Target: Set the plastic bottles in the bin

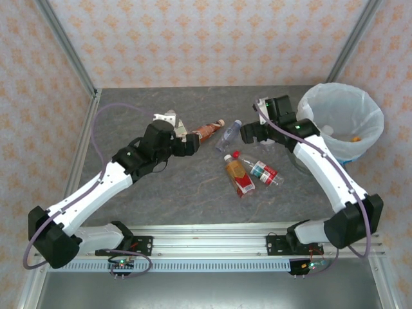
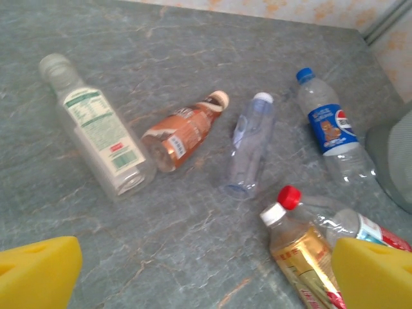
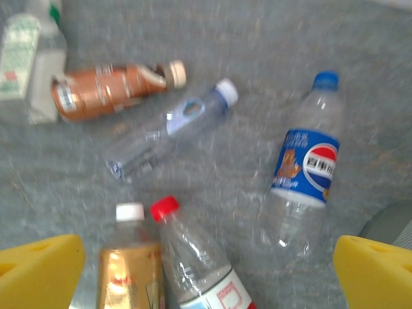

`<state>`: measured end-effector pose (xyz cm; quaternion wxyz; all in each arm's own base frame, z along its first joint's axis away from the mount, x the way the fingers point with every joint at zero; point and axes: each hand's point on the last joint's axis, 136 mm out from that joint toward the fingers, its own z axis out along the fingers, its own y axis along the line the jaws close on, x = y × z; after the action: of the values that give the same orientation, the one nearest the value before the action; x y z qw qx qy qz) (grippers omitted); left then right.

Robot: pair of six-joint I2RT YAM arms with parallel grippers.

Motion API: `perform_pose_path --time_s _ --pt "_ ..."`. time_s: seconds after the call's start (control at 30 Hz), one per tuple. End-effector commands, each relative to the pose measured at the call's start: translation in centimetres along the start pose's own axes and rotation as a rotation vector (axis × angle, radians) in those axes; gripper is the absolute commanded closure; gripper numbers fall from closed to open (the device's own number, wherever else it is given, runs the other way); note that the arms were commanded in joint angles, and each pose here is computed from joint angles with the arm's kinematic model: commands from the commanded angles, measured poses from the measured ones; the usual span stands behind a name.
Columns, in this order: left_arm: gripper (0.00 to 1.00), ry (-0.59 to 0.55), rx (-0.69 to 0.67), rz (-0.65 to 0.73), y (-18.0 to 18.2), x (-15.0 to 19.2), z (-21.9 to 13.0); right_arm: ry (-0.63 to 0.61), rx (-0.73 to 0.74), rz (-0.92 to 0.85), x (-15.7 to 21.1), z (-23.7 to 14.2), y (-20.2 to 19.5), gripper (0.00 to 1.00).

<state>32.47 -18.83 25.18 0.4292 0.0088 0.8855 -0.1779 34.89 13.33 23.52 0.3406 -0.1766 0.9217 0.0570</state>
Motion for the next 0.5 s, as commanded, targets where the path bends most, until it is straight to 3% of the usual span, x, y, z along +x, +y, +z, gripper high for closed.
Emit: perform_pose_path --time_s 0.0,0.2,0.47 --pt "0.0 0.07 0.024 0.079 -0.5 0.6 0.1 0.118 -0.012 -0.053 2.7 1.3 0.4 0.01" --pt "0.0 0.11 0.009 0.071 0.1 2.3 1.7 0.236 -0.011 -0.048 5.5 3.7 2.8 0.01" --pt "0.0 0.069 -0.036 0.06 1.1 1.9 1.5 0.351 -0.004 0.034 9.3 5.8 5.7 0.01"
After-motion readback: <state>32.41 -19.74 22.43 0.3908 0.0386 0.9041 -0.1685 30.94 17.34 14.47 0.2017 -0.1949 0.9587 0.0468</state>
